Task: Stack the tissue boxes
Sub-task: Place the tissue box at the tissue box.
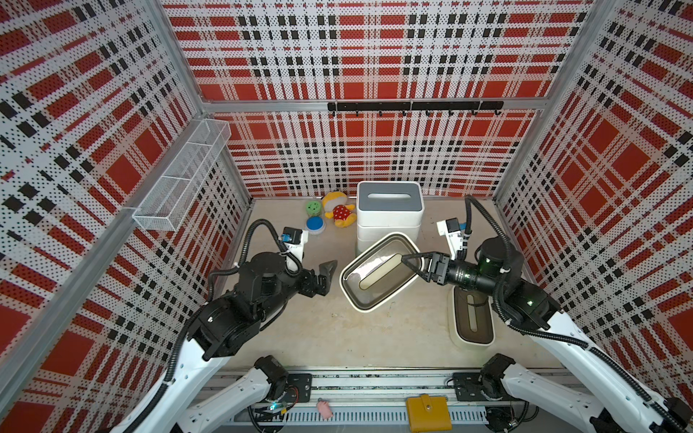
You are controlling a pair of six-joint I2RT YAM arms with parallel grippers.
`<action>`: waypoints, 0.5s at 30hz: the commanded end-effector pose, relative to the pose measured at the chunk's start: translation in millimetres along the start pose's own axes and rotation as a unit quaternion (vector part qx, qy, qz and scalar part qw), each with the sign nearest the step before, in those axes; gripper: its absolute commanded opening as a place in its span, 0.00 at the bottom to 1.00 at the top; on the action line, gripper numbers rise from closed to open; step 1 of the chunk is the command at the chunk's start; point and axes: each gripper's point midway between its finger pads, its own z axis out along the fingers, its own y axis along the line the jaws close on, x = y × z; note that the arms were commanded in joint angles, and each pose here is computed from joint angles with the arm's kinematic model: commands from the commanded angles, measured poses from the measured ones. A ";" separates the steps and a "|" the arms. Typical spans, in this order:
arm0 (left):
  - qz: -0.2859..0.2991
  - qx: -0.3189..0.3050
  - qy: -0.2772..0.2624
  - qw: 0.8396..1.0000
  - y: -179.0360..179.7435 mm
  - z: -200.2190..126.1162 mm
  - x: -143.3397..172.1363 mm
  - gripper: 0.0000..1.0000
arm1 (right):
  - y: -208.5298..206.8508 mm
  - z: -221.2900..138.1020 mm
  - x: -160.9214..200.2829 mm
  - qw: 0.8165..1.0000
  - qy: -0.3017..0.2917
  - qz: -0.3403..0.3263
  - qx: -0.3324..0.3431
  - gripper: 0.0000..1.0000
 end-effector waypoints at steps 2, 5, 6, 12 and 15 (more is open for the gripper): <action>-0.030 -0.002 -0.037 0.999 6.8 -6.6 -11.3 1.00 | 61.8 -13.2 -47.2 0.994 -0.064 -0.051 -0.070 0.44; -0.041 -0.005 -0.038 0.998 10.3 -8.0 -9.0 1.00 | 81.4 -16.2 -71.1 0.990 -0.095 -0.067 -0.079 0.45; -0.046 -0.006 -0.040 0.998 11.1 -7.9 -8.6 1.00 | 86.5 -16.4 -79.6 0.988 -0.108 -0.069 -0.080 0.46; -0.065 -0.001 -0.037 0.997 10.7 -4.7 -4.1 1.00 | 100.0 -16.6 -130.3 0.978 -0.188 -0.068 -0.055 0.47; -0.072 0.000 -0.039 0.997 11.1 -5.1 -2.5 1.00 | 101.1 -17.5 -149.7 0.974 -0.215 -0.062 -0.035 0.46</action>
